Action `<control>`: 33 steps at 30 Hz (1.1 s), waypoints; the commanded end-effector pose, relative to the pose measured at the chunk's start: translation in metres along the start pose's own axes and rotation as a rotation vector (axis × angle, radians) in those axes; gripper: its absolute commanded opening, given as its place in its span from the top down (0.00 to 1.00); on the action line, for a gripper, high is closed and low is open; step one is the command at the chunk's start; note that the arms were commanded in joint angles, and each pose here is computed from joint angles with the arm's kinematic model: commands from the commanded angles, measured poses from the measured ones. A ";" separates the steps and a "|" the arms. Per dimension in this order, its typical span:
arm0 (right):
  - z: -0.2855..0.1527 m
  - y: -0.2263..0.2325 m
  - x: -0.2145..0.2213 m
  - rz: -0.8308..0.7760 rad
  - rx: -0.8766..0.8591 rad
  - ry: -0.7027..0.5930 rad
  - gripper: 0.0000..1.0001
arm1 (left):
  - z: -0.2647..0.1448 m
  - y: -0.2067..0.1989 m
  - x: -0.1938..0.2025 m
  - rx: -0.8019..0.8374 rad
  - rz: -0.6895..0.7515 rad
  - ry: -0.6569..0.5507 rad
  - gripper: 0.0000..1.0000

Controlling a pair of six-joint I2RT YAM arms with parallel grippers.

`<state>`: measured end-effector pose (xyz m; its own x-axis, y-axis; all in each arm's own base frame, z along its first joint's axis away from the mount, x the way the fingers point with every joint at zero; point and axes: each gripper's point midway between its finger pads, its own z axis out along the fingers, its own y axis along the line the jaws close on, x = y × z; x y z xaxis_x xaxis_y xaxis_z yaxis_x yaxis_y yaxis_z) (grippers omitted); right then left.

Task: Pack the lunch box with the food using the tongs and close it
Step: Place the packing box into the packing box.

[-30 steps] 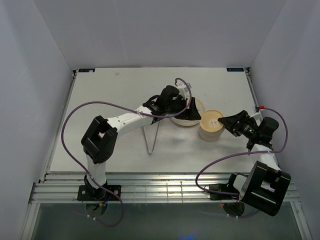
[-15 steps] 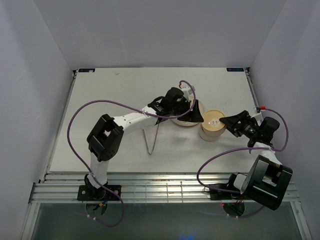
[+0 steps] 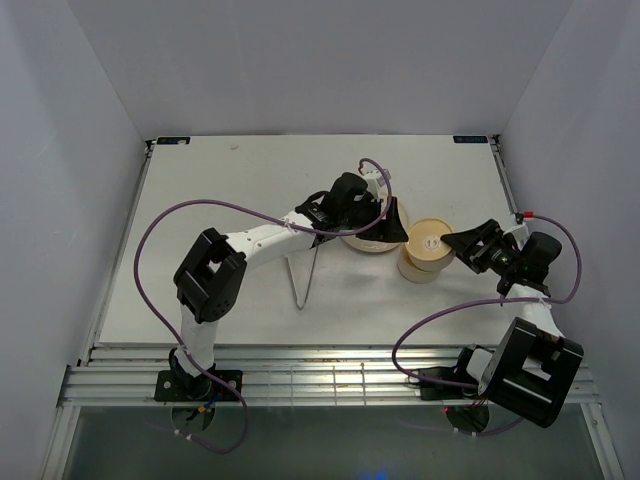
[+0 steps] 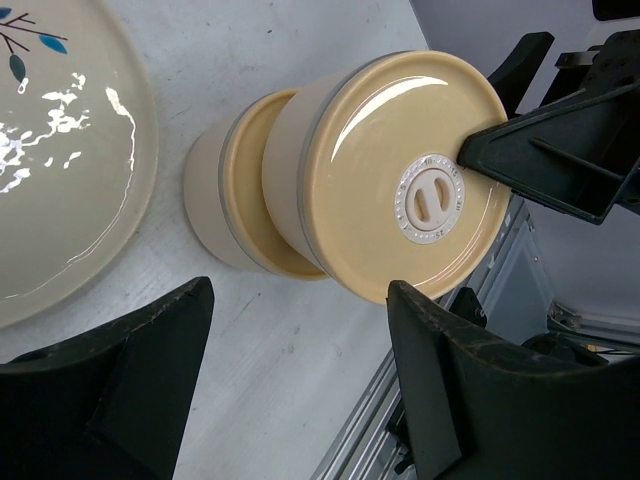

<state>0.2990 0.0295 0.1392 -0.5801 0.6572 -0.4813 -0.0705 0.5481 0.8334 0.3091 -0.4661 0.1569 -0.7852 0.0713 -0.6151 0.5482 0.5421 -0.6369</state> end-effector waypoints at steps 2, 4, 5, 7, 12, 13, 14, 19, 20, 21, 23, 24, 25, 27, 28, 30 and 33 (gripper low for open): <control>-0.003 0.004 -0.020 -0.095 0.032 -0.053 0.28 | -0.002 -0.016 -0.015 0.036 0.023 -0.038 0.21; -0.005 0.002 -0.020 -0.099 0.054 -0.051 0.28 | 0.000 -0.016 -0.014 0.041 0.022 -0.034 0.21; -0.005 0.002 -0.022 -0.102 0.062 -0.056 0.27 | -0.001 -0.017 -0.014 0.042 0.020 -0.033 0.21; -0.005 0.002 -0.021 -0.100 0.063 -0.049 0.26 | 0.000 -0.018 -0.015 0.045 0.017 -0.037 0.21; -0.005 0.002 -0.020 -0.099 0.064 -0.047 0.18 | 0.001 -0.019 -0.015 0.052 0.017 -0.036 0.21; -0.005 0.002 -0.019 -0.099 0.065 -0.045 0.16 | 0.002 -0.020 -0.014 0.053 0.017 -0.033 0.21; -0.005 0.002 -0.019 -0.099 0.065 -0.045 0.15 | 0.002 -0.019 -0.014 0.052 0.018 -0.032 0.21; -0.005 0.001 -0.016 -0.092 0.061 -0.035 0.06 | 0.001 -0.019 -0.014 0.051 0.018 -0.033 0.21; -0.006 0.002 -0.015 -0.090 0.057 -0.033 0.05 | 0.001 -0.020 -0.014 0.054 0.019 -0.035 0.21; -0.006 0.002 -0.015 -0.093 0.059 -0.035 0.05 | 0.001 -0.020 -0.014 0.054 0.019 -0.035 0.21; -0.006 0.003 -0.018 -0.106 0.069 -0.046 0.04 | 0.002 -0.020 -0.014 0.057 0.018 -0.034 0.21; -0.006 0.003 -0.015 -0.107 0.072 -0.037 0.04 | 0.003 -0.021 -0.013 0.061 0.017 -0.031 0.21; -0.005 0.002 -0.015 -0.109 0.075 -0.031 0.04 | 0.003 -0.021 -0.014 0.062 0.018 -0.032 0.21; -0.004 0.000 -0.011 -0.104 0.102 -0.009 0.04 | 0.004 -0.021 -0.014 0.063 0.018 -0.031 0.21; -0.003 -0.001 -0.012 -0.122 0.112 -0.007 0.04 | 0.004 -0.022 -0.013 0.066 0.016 -0.031 0.22; -0.003 -0.002 -0.012 -0.133 0.129 -0.011 0.04 | 0.004 -0.023 -0.013 0.067 0.016 -0.030 0.22; -0.004 -0.003 -0.015 -0.144 0.152 -0.021 0.04 | 0.004 -0.024 -0.015 0.068 0.016 -0.034 0.22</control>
<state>0.2966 0.0238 0.1273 -0.5932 0.6108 -0.5244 0.0043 0.6538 0.7567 0.3096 -0.4745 0.1616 -0.7827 0.0604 -0.6194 0.5543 0.5202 -0.6497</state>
